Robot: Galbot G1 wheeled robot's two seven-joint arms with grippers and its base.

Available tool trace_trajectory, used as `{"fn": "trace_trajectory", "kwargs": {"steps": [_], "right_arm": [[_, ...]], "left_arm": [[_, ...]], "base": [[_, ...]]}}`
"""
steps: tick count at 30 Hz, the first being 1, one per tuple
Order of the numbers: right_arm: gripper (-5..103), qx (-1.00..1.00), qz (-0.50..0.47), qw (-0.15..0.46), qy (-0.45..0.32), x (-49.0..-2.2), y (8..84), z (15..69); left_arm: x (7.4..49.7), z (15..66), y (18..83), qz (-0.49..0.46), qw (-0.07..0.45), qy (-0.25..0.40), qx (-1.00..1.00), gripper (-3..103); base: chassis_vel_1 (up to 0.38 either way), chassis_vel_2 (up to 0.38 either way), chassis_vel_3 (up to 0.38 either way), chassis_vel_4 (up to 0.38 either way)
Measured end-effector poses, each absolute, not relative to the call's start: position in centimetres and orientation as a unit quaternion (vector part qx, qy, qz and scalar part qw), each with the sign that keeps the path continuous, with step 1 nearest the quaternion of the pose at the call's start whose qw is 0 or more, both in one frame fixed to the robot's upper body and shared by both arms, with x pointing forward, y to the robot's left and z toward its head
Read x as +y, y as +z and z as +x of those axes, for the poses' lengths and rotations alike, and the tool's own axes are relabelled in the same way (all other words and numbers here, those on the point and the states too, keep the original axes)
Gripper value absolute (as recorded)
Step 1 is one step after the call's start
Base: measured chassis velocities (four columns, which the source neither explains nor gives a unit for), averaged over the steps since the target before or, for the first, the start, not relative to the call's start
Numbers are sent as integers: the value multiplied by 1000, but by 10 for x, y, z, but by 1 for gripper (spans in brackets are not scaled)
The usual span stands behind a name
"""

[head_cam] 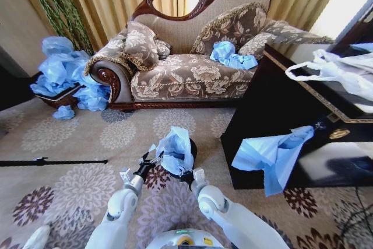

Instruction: Place a garbage bag over the trash bin.

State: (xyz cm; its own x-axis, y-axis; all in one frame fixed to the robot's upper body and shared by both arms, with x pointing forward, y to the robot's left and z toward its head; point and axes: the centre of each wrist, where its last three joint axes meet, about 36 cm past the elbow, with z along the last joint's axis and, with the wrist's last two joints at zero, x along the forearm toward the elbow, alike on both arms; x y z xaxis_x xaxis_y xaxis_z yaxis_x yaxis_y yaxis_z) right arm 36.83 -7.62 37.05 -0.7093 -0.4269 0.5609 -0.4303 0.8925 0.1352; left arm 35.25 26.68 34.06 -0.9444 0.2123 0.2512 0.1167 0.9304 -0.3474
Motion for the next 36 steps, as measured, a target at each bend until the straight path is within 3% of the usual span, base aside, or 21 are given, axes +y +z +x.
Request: {"fn": "trace_trajectory", "kwargs": {"steps": [8, 12, 13, 18, 20, 21, 23, 25, 27, 36], "right_arm": [[0, -927, 226, 300, 8, -76, 366, 375], [0, -927, 225, 301, 9, -77, 365, 375], [0, -927, 225, 301, 9, -77, 365, 375], [0, -927, 222, 301, 13, -79, 364, 375], [0, -927, 222, 300, 13, -79, 364, 375], [0, -928, 222, 300, 13, -79, 365, 375], [0, -928, 221, 300, 13, -80, 365, 375], [0, -928, 219, 300, 14, -80, 364, 374], [0, -928, 219, 300, 14, -80, 363, 374], [0, -929, 213, 302, 21, -83, 355, 370]], "left_arm": [[274, 356, 319, -68, 157, 166, -971, 100], [277, 359, 309, -61, 160, 166, -971, 95], [276, 359, 305, -59, 160, 164, -972, 87], [275, 359, 303, -58, 156, 163, -972, 75], [275, 359, 302, -58, 156, 163, -973, 75], [275, 359, 301, -57, 156, 163, -973, 67], [276, 359, 300, -56, 155, 163, -973, 67], [276, 358, 298, -55, 155, 163, -973, 55], [276, 358, 297, -54, 156, 163, -973, 55], [277, 358, 287, -50, 160, 165, -972, 27]], "base": [[0, 0, 0, 0], [0, 0, 0, 0], [0, 0, 0, 0], [0, 0, 0, 0], [0, 0, 0, 0], [0, 0, 0, 0], [0, 0, 0, 0], [0, 0, 0, 0], [0, 0, 0, 0], [0, 0, 0, 0]]}}
